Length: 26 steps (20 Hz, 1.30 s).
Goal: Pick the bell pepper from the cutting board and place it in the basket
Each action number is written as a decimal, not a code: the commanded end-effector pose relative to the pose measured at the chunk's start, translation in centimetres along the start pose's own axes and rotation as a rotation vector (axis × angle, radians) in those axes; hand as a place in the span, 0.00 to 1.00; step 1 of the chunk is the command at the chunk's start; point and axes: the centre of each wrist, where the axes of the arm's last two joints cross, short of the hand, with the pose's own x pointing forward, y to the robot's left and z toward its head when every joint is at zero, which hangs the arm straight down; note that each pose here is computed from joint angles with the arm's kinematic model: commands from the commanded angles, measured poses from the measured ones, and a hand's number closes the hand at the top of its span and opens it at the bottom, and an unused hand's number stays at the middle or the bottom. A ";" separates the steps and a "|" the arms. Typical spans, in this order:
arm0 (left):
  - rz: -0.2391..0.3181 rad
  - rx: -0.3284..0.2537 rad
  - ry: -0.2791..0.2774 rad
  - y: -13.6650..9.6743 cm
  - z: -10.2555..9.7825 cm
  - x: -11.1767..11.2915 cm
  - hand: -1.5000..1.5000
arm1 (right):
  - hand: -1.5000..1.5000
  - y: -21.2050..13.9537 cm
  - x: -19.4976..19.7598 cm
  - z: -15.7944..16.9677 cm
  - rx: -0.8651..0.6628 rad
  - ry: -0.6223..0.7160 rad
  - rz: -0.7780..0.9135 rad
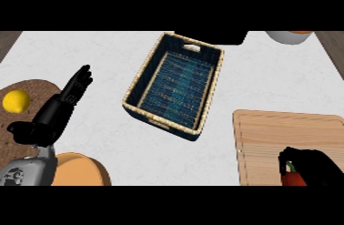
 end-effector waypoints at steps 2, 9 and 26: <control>-0.010 -0.016 -0.009 -0.1 -0.1 -0.1 0.50 | 1.00 0.1 12.1 -1.0 -0.083 -0.049 -0.038; 0.006 -0.064 -0.022 -1.7 -1.1 0.5 0.50 | 1.00 -0.2 19.0 -0.9 -0.154 -0.083 -0.037; -0.003 -0.062 -0.013 -2.2 -1.6 0.5 0.50 | 1.00 -4.3 27.3 5.4 -0.596 -0.252 -0.651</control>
